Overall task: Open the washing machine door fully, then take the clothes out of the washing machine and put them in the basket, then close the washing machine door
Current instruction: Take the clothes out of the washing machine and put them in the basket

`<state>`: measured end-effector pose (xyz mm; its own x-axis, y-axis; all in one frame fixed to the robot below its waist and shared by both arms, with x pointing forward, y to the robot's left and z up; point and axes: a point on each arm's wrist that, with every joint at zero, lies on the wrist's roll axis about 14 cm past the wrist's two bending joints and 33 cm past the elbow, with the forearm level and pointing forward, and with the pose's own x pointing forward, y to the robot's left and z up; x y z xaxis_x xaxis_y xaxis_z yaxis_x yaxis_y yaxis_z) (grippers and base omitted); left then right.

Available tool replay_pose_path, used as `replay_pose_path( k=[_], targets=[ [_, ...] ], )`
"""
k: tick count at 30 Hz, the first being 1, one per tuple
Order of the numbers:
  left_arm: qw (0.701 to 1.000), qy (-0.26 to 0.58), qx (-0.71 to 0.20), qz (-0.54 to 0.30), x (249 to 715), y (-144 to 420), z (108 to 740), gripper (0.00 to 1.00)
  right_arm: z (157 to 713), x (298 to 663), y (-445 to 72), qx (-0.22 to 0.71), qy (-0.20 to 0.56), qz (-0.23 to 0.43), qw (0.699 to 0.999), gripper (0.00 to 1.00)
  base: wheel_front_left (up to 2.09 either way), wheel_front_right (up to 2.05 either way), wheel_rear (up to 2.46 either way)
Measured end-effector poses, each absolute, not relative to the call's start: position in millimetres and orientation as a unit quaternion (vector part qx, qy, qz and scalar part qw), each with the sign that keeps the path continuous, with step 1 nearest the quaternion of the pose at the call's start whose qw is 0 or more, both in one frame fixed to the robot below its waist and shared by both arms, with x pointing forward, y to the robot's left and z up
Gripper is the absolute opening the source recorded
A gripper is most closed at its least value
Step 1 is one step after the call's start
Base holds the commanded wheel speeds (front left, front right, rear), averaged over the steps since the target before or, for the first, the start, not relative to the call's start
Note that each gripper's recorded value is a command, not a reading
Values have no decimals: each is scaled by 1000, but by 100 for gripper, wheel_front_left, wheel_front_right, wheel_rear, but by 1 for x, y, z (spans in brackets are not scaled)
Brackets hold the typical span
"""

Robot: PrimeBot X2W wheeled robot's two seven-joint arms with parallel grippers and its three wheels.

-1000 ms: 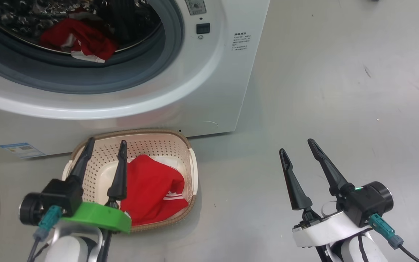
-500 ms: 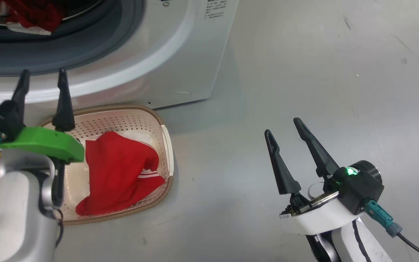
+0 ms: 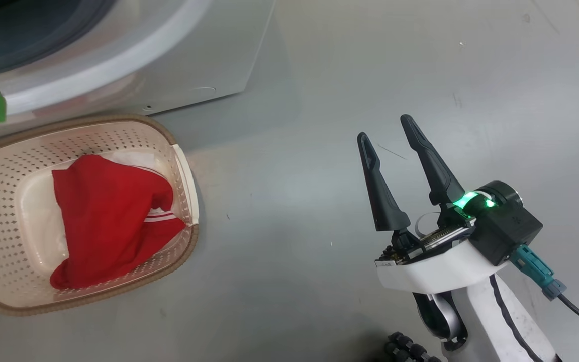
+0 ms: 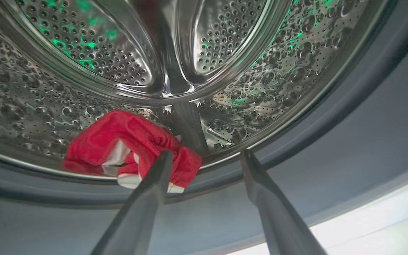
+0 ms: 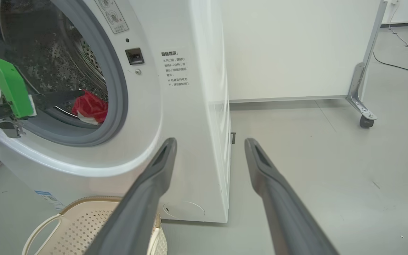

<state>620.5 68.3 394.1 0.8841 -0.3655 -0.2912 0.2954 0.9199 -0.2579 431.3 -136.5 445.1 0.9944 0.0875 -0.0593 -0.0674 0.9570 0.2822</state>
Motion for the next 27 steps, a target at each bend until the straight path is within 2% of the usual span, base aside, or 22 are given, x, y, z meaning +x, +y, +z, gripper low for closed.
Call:
replay_pose_path(
  k=[12, 27],
  targets=[
    [952, 234, -27, -193, 675, 74, 374, 100, 429, 437, -148, 145, 57, 15, 988, 100, 0, 0, 0],
    [925, 341, 34, -164, 692, 99, 334, 100, 422, 437, -160, 142, 68, -10, 987, 100, 0, 0, 0]
  ],
)
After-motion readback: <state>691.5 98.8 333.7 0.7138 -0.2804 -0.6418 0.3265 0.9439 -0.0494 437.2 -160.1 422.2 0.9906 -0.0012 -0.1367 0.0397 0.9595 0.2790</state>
